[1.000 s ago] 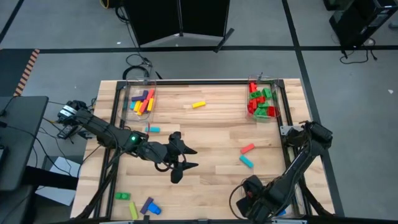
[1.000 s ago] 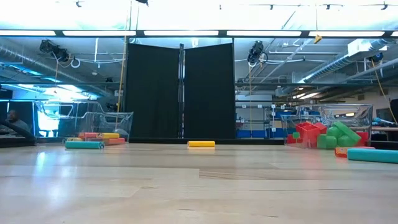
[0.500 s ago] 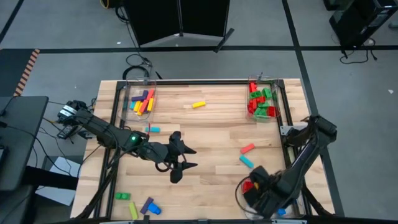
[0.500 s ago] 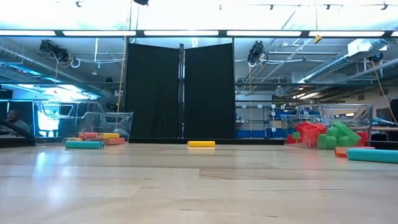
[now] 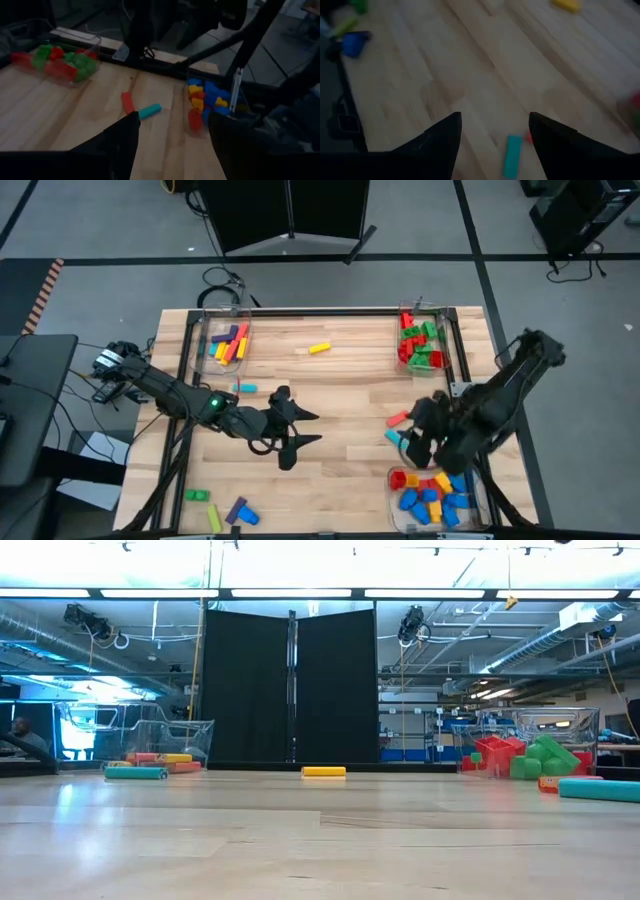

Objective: Sort blocks by size
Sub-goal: Put the blue 1 stud game piece into the bottom transparent bin

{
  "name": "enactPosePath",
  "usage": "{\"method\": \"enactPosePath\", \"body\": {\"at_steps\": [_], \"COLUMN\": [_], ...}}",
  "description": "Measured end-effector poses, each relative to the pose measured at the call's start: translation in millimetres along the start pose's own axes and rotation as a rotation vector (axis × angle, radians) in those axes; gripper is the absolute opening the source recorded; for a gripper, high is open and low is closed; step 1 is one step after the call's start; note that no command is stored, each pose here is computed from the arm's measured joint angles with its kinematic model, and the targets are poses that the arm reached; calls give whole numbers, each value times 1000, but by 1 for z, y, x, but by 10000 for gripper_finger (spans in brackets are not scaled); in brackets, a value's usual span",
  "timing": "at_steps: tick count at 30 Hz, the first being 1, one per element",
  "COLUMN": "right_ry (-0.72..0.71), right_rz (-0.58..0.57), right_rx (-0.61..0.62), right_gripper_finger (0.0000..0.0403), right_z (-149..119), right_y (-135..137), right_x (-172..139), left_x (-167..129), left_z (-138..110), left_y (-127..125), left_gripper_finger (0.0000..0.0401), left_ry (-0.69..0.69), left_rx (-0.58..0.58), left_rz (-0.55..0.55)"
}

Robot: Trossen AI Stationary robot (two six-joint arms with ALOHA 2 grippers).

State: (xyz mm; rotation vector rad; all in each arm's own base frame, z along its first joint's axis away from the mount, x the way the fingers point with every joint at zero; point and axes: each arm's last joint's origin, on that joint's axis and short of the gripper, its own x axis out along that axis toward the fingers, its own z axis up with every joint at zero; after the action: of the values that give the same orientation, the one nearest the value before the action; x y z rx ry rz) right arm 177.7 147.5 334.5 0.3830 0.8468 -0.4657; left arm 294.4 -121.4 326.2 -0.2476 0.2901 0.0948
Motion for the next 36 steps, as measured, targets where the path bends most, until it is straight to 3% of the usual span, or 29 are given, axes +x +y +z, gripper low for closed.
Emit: {"method": "enactPosePath", "body": {"at_steps": [5,10,16,19,22,30,36], "right_ry": [-107,-246,-547,-693,-743,-694,-692], "right_rz": [189,401,617,601,595,631,635], "right_rx": [-105,-135,-212,-288,-276,-191,-196], "right_gripper_finger": [244,243,243,240,239,241,242], "right_z": [-11,-32,-52,-63,-71,-79,-79], "right_y": [-34,-68,-103,-116,-125,-129,-129], "right_x": [14,46,88,104,114,122,122], "left_x": [-2,-7,-22,-32,-37,-25,-9], "left_z": [4,8,12,17,21,-3,-33], "left_y": [1,2,1,1,-3,-35,-54], "left_gripper_finger": [243,243,243,240,230,188,182], "left_ry": [-6,61,202,272,326,587,873], "left_rx": [-23,-95,-74,-50,-44,172,156], "left_rz": [75,132,196,224,197,-4,-84]}}
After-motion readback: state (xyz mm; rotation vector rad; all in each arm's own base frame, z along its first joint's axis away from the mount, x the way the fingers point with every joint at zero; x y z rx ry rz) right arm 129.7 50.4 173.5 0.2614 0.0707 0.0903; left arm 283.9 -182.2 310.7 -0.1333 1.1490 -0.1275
